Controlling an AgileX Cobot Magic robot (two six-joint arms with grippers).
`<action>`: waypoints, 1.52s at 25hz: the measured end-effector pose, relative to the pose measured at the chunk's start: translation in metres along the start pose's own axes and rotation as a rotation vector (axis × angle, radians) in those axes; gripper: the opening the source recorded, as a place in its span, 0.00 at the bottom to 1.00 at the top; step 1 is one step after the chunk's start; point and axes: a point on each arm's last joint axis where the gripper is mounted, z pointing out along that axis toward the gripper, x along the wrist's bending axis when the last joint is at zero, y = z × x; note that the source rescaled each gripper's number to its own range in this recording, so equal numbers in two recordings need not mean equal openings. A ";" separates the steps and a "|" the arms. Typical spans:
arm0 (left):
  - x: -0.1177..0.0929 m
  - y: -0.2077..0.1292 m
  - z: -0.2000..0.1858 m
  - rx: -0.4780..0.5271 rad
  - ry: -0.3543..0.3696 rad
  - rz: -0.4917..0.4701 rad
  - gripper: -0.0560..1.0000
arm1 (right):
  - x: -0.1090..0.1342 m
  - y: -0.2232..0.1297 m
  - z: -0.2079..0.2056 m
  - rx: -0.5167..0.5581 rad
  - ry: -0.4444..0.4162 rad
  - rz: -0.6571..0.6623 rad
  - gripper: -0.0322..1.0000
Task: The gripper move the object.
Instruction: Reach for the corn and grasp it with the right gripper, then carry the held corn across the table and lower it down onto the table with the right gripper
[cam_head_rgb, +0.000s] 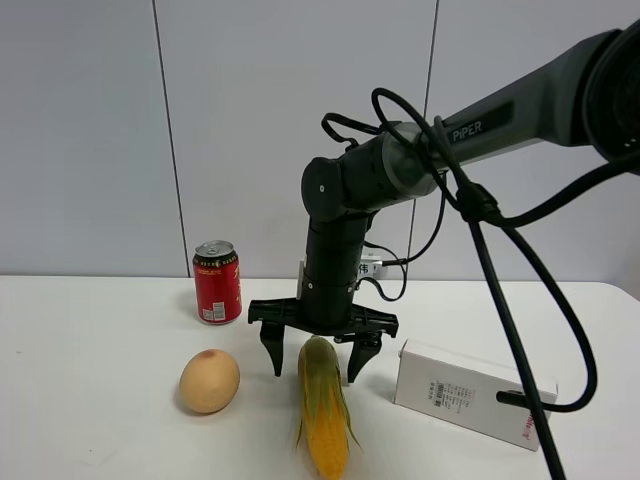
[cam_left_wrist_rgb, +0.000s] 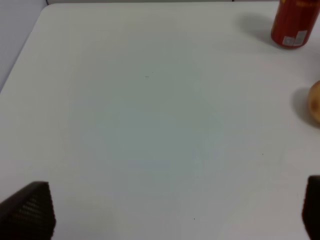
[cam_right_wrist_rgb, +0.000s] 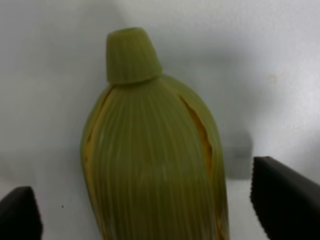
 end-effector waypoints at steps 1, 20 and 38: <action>0.000 0.000 0.000 0.000 0.000 0.000 1.00 | 0.000 0.000 0.000 0.000 0.000 0.000 0.49; 0.000 0.000 0.000 0.000 0.000 0.000 1.00 | -0.003 -0.003 0.000 0.031 -0.035 -0.070 0.03; 0.000 0.000 0.000 0.000 0.000 0.000 1.00 | 0.023 0.017 -0.113 -0.092 0.093 -0.186 0.03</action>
